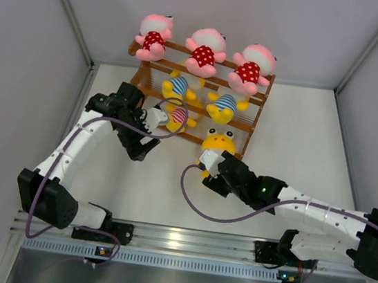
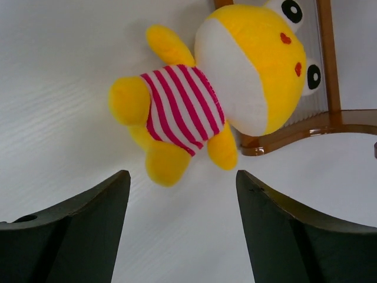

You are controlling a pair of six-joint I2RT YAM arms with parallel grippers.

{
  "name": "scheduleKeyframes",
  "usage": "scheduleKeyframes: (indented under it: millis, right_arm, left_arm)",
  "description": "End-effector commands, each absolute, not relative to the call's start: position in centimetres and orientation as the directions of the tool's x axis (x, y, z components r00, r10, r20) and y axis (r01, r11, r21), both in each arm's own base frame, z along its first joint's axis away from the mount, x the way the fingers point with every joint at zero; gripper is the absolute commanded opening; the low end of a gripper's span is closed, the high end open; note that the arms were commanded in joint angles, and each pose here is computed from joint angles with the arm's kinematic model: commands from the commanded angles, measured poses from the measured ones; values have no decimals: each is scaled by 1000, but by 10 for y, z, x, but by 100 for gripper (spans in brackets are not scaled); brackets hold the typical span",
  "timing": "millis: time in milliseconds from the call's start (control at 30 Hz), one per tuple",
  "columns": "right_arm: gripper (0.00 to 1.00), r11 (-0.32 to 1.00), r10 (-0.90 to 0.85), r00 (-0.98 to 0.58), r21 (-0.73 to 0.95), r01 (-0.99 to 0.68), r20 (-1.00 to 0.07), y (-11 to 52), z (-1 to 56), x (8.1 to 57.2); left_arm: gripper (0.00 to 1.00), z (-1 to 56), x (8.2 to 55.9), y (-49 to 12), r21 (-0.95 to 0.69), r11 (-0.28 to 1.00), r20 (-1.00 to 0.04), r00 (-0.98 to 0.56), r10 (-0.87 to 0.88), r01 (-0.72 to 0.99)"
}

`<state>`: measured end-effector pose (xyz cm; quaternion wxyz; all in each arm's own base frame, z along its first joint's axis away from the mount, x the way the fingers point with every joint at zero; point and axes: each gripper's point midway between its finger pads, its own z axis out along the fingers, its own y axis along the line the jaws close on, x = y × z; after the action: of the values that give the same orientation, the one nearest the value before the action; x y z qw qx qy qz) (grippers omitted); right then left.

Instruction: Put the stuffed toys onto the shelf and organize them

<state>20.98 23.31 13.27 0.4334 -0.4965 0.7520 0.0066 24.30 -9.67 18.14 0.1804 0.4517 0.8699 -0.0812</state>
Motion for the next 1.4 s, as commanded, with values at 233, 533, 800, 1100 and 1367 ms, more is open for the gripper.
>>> scheduleKeyframes:
  millis: [233, 533, 800, 1100, 1367]
  right_arm:
    - [72, 225, -894, 42, -528, -819, -446, 237, 89, 216]
    - [8, 262, -938, -64, -579, -772, -339, 228, 76, 245]
    - [0, 291, -940, -68, -676, -677, -336, 242, 125, 279]
    - [0, 328, -941, -155, -692, -642, -302, 232, 132, 326]
    - [0, 466, -885, -281, -716, -519, -372, 220, 133, 359]
  left_arm:
    - [98, 179, 260, -49, 50, 691, -396, -621, 677, 721]
    - [98, 175, 264, -37, 26, 718, -396, -652, 646, 696]
    - [98, 173, 267, -30, 29, 727, -388, -662, 641, 686]
    - [98, 171, 268, -26, 25, 732, -383, -670, 636, 681]
    - [98, 171, 270, -23, 25, 737, -384, -674, 631, 675]
